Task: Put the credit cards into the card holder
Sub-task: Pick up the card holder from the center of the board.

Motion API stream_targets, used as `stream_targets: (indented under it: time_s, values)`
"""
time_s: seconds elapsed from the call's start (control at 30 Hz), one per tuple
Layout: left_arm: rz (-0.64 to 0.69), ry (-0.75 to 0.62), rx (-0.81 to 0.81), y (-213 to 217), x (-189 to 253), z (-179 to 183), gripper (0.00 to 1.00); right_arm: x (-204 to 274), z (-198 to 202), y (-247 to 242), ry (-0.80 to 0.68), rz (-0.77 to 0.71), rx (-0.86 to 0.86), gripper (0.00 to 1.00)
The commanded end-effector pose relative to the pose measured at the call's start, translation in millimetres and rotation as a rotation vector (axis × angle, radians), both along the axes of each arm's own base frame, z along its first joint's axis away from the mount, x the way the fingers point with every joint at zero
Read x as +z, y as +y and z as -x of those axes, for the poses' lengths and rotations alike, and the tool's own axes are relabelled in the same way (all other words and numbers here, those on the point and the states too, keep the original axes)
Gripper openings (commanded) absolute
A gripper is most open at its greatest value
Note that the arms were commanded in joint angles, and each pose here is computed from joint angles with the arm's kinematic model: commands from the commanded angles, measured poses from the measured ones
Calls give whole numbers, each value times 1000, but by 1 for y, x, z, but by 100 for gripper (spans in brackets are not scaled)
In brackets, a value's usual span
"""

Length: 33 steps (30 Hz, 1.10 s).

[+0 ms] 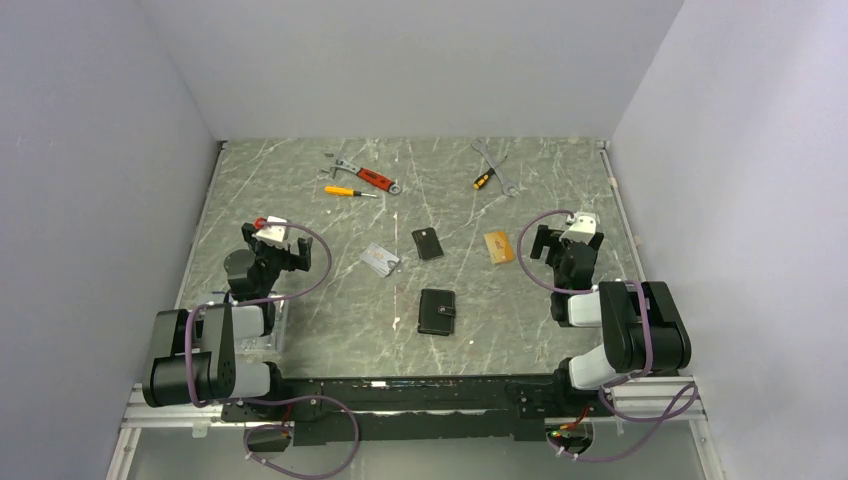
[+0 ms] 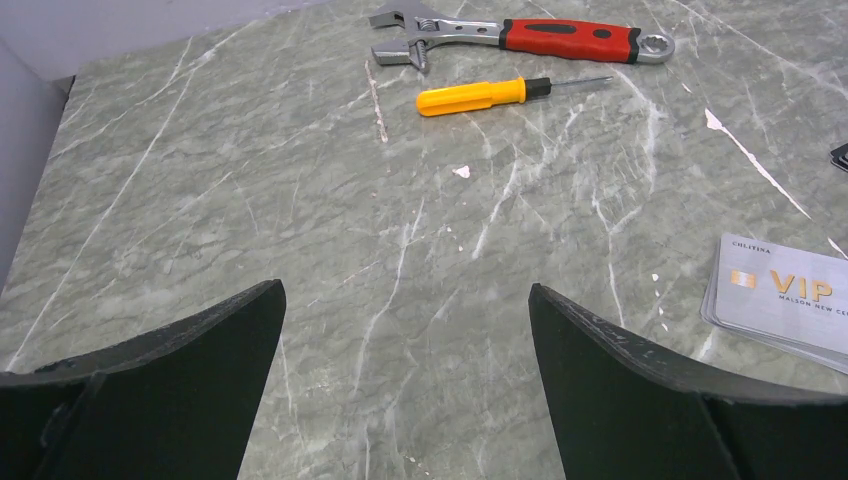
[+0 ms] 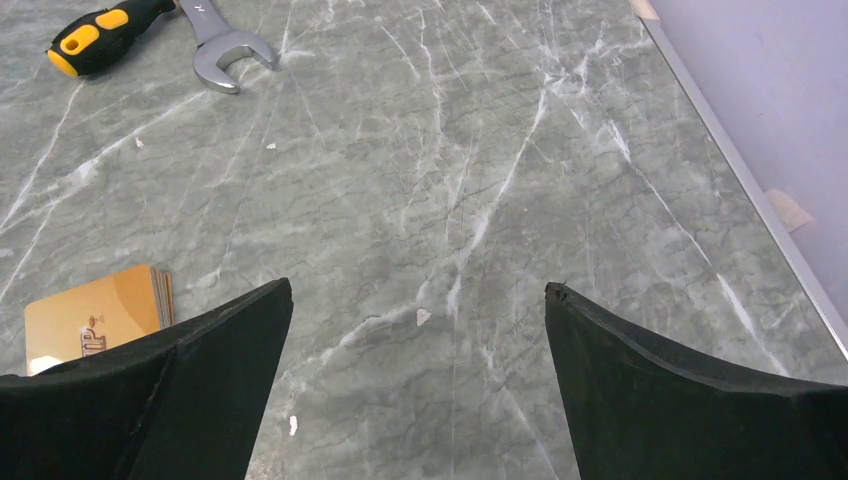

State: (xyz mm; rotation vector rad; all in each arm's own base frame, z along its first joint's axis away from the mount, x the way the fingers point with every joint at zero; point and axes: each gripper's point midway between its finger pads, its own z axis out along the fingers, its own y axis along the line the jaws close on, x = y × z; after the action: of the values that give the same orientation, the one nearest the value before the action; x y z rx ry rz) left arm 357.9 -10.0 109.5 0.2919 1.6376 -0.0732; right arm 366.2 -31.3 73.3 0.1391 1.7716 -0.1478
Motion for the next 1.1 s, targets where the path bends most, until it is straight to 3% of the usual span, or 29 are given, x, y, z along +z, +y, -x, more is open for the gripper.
stream_targets:
  time_s: [0.0, 0.33, 0.43, 0.5, 0.57, 0.7, 0.77, 0.87, 0.97, 1.07]
  values:
    - [-6, -46, -18, -2, 11, -2, 99, 20, -10, 4, -74, -19, 13, 100]
    - [-7, -42, -19, -2, 10, -3, 99, 19, -10, 4, -72, -19, 13, 100]
    - [2, -45, -11, 0, 17, -5, 99, 42, -12, -9, -81, -10, -133, 100]
    - [16, -8, 10, 4, 21, -11, 99, 47, -16, -12, 10, -4, -168, 100]
    - [1, 89, -40, 0, 28, -21, 99, 69, -32, -11, 85, -45, -195, 100]
    - [28, 378, -141, -15, 20, -15, 99, 83, -42, -4, 157, -329, -346, 100]
    - [33, 454, -131, -13, 22, -7, 99, 83, -46, 22, 231, -473, -231, 100]
    - [41, 487, -95, -9, 35, 2, 99, 103, -47, 79, 243, -594, 126, 100]
    - [77, 484, -100, -15, 55, 14, 99, 106, -38, 102, 293, -526, 134, 100]
    - [88, 473, -145, -31, 73, 29, 99, 98, -18, 133, 374, -280, 81, 99]
